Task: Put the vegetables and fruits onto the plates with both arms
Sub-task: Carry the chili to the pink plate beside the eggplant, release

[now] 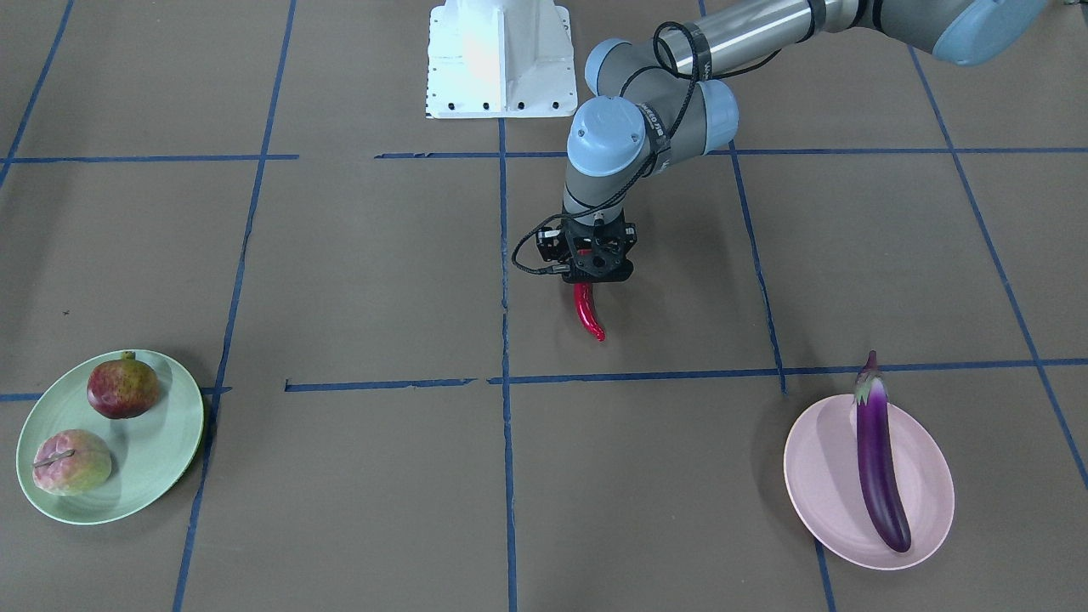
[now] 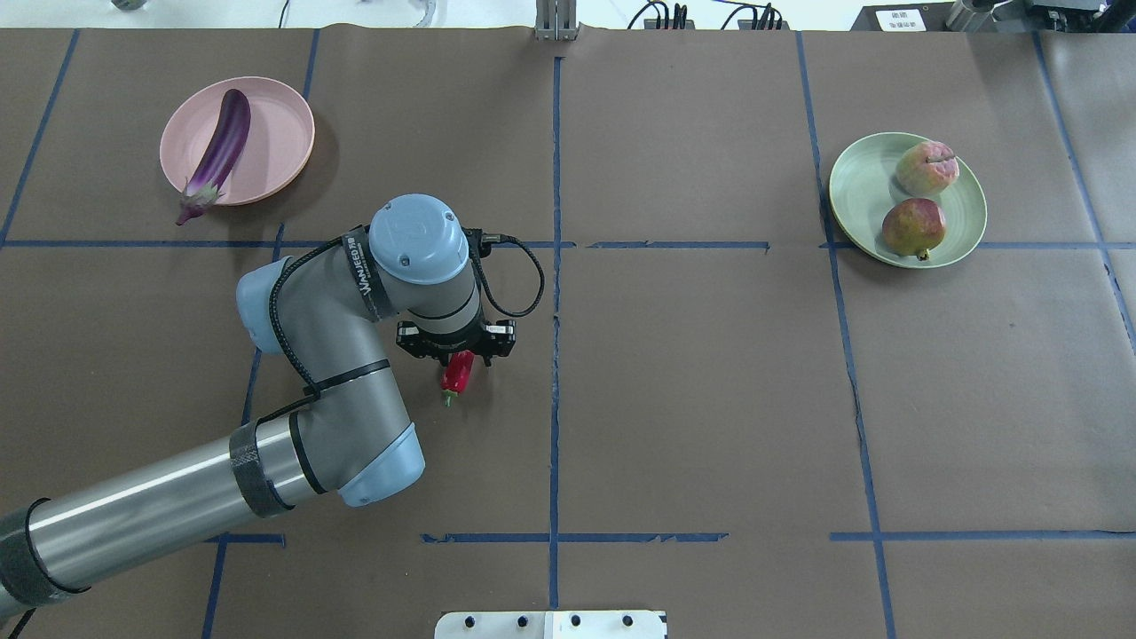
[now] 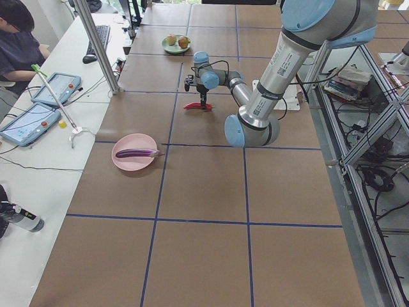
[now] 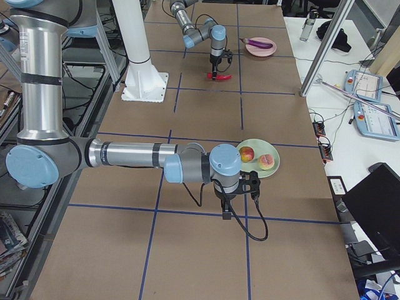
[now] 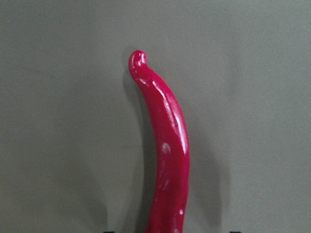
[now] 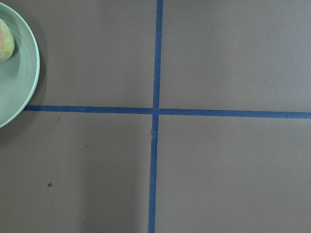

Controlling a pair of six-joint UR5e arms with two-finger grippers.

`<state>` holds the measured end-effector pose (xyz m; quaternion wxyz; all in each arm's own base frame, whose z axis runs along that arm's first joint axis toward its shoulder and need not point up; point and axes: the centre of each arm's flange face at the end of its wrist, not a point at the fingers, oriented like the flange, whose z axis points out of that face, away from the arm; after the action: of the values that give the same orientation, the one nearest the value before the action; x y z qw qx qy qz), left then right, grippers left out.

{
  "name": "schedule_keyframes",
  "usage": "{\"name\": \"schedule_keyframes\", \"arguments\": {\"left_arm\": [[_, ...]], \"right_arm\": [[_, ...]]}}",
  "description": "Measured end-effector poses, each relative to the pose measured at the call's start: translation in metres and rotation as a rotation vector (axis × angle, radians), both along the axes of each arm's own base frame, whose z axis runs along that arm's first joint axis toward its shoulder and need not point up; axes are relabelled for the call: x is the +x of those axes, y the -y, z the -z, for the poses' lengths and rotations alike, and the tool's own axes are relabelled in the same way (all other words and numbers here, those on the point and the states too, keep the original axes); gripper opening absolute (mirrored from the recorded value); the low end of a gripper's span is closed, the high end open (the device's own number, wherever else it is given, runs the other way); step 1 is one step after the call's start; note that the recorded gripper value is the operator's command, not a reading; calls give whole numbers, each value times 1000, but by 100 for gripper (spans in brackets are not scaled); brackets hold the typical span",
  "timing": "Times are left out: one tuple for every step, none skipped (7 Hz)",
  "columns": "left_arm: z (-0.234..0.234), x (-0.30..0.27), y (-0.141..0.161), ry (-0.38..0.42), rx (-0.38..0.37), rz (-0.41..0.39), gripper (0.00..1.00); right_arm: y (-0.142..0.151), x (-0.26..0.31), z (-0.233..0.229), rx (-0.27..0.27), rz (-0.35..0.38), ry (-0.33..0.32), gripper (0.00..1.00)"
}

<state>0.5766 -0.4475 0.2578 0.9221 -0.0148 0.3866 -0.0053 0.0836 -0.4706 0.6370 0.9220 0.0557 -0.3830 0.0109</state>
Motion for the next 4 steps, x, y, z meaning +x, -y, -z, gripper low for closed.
{"name": "schedule_keyframes", "arguments": {"left_arm": [[0,-7,8,2,0,11,0],[2,-26,28,-7,-10,35,0],[2,-61,63,-28,-37,71,0],[-2,-105,105,-42,-52,108,0]], "right_arm": [[0,0,0,0,0,0,100],[0,0,0,-1,0,0,100],[0,0,-1,-2,0,0,100],[-1,0,-1,-2,0,-1,100]]}}
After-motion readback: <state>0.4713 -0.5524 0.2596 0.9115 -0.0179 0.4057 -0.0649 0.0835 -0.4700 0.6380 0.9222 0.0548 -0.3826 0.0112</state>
